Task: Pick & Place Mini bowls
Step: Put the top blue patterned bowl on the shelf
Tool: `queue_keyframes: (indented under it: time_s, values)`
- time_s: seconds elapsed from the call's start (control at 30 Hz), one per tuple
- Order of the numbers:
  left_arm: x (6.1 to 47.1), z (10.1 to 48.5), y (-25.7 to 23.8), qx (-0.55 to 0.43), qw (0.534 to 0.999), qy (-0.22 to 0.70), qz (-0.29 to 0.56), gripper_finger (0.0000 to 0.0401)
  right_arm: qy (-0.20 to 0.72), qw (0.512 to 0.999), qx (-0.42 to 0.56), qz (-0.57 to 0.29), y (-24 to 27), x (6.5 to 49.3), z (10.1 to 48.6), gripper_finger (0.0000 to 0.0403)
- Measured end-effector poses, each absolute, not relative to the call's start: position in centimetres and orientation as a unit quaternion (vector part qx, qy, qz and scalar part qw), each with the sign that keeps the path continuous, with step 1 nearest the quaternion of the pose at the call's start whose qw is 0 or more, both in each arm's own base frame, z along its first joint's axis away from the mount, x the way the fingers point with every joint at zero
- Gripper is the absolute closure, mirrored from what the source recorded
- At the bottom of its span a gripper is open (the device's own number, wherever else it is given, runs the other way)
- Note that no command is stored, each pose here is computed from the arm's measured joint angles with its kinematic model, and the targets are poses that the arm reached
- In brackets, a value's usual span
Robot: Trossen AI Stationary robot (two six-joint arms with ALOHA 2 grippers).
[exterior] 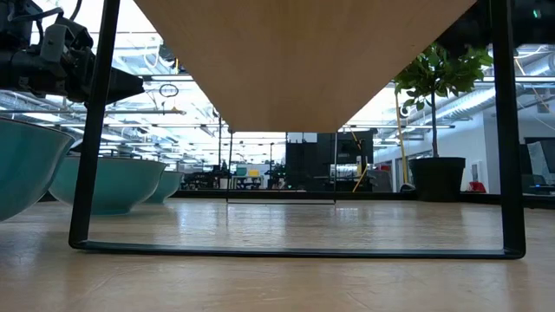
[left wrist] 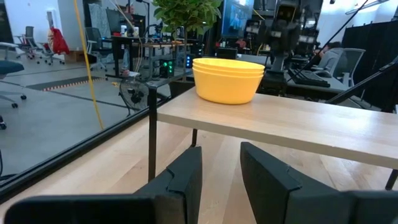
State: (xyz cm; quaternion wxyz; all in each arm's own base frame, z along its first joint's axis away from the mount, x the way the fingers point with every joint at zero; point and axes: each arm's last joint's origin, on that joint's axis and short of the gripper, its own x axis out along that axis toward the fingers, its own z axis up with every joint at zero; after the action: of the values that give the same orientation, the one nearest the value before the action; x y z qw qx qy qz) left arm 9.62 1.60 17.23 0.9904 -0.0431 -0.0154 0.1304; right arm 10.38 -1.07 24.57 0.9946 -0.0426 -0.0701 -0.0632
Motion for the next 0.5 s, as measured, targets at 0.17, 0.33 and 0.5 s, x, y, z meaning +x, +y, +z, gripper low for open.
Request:
queue_keyframes:
  time_s: [0.17, 0.33, 0.5]
  values:
    - [9.6, 17.2, 1.6, -0.043, 0.990, -0.015, 0.130, 0.0288, -0.077, 0.992, -0.069, -0.068, -1.0, 9.8, 21.1, 0.0278]
    - [9.6, 17.2, 1.6, -0.043, 0.990, -0.015, 0.130, 0.0288, -0.076, 0.991, -0.090, -0.068, -1.0, 9.8, 18.6, 0.0278]
    - [9.6, 17.2, 1.6, -0.043, 0.990, -0.015, 0.130, 0.0288, -0.093, 0.989, -0.095, -0.071, -1.0, 9.7, 18.8, 0.0278]
